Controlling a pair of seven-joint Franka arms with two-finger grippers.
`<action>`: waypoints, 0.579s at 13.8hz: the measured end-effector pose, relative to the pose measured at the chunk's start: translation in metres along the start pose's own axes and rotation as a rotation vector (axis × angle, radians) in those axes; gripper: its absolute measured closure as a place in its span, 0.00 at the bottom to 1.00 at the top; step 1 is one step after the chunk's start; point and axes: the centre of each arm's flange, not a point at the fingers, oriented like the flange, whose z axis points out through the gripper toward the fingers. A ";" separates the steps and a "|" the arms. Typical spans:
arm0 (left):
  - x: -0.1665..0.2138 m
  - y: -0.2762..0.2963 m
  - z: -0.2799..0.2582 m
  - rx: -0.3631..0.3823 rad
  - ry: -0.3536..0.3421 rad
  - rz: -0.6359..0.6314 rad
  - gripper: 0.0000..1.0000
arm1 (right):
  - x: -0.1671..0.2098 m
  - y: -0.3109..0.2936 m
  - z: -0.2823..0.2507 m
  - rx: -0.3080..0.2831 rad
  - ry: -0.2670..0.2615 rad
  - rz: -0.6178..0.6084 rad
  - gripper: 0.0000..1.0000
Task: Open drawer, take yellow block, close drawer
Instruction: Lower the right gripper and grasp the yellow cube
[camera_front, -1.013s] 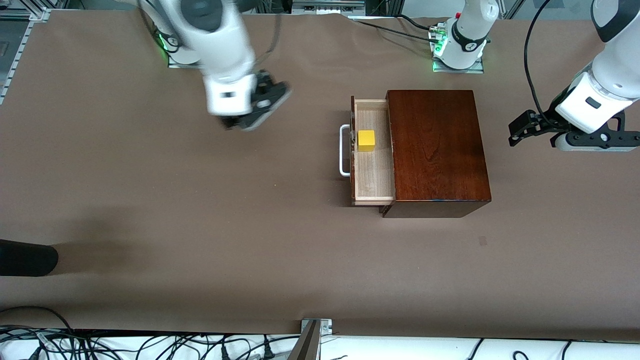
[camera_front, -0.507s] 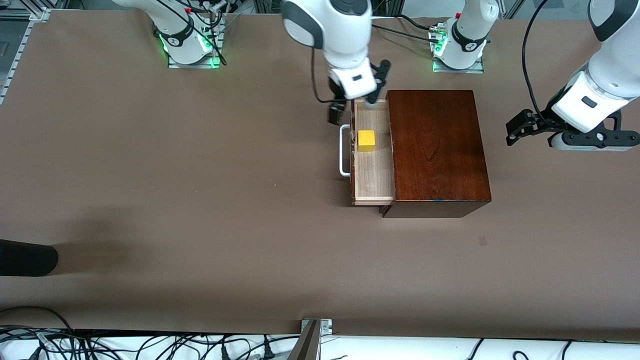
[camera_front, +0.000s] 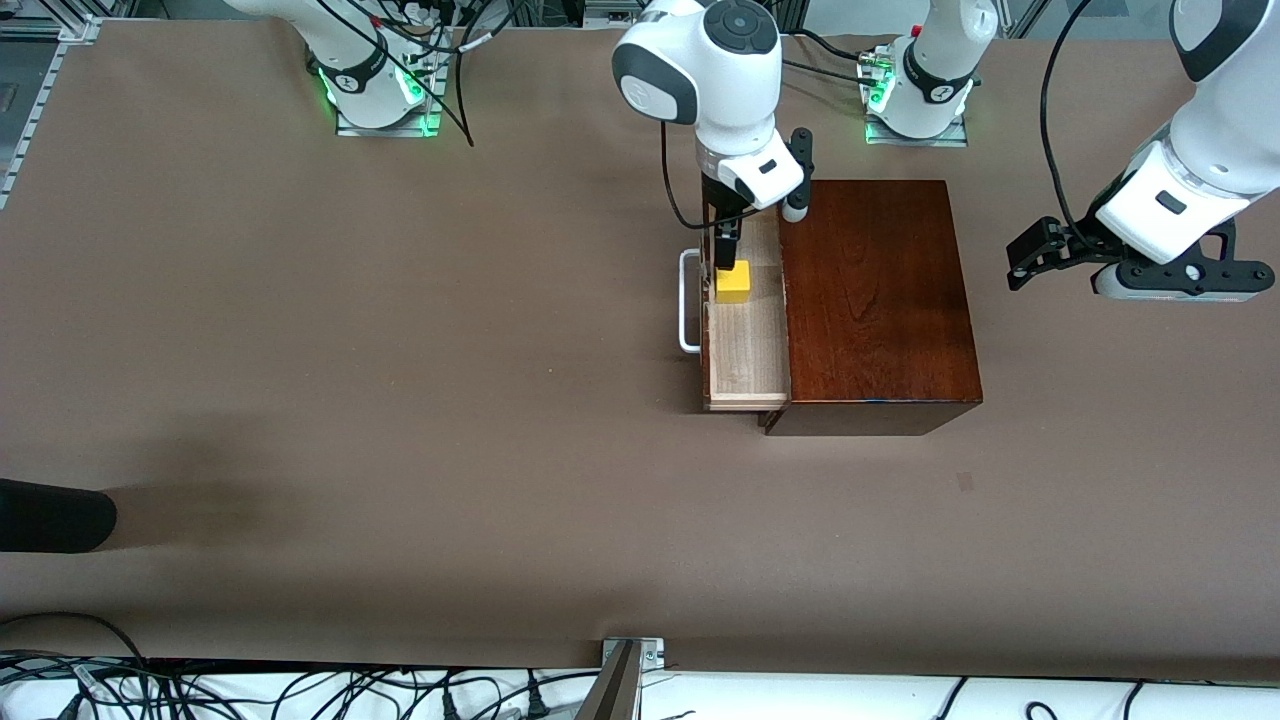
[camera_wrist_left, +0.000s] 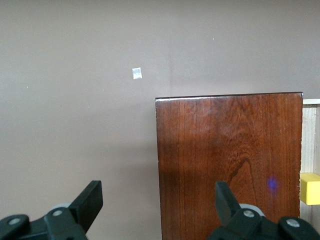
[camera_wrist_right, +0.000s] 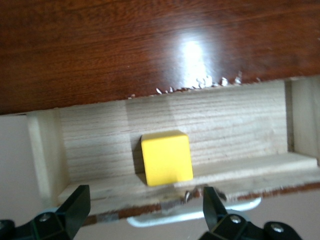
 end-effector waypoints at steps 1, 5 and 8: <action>0.000 0.001 0.000 0.000 0.000 0.002 0.00 | 0.000 0.000 0.010 -0.001 -0.006 -0.021 0.00; 0.000 0.003 -0.001 0.000 0.001 0.005 0.00 | 0.000 0.002 0.031 -0.003 -0.008 -0.058 0.00; -0.001 0.003 -0.001 0.000 0.003 0.006 0.00 | 0.002 0.003 0.048 -0.011 0.004 -0.063 0.00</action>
